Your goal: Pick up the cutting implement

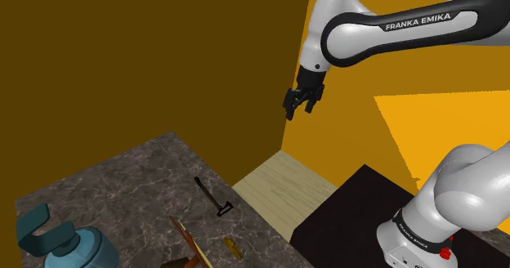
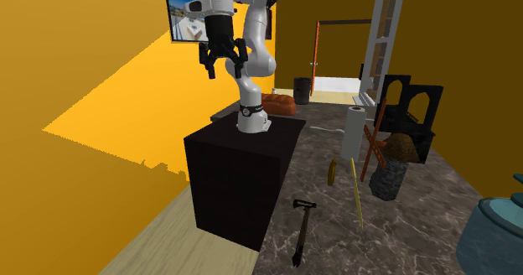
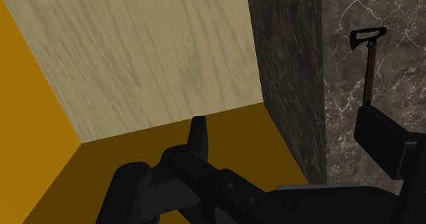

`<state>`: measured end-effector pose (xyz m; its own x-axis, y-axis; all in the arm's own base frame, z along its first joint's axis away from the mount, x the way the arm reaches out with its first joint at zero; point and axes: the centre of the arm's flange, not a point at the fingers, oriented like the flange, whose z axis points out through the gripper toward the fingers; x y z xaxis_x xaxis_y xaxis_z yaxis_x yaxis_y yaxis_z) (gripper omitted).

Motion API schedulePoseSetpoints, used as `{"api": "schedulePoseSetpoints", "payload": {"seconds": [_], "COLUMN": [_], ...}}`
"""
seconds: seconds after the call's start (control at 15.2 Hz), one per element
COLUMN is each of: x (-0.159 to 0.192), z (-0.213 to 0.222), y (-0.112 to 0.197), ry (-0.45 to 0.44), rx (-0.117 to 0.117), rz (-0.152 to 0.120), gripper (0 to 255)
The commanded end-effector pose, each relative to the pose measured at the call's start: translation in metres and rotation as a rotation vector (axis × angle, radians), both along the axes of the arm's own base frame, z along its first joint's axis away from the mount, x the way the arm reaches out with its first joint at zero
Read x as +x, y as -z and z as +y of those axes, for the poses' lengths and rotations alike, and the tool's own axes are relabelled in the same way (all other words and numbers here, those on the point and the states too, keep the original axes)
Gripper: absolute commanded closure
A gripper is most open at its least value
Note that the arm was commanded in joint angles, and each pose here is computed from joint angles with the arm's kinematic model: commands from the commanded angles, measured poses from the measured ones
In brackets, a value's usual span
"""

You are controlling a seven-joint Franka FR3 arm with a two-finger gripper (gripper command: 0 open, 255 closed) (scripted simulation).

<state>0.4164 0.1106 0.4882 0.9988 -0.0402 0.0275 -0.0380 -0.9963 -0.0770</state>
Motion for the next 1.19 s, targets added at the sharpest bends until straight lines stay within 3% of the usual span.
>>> {"api": "schedulePoseSetpoints", "payload": {"seconds": [0.0, 1.12], "x": [0.011, 0.094], "z": [0.019, 0.173], "y": [0.017, 0.168], "ry": [-0.006, -0.056], "rx": [-0.004, -0.038], "rz": [0.006, 0.064], "gripper": [0, 0]}}
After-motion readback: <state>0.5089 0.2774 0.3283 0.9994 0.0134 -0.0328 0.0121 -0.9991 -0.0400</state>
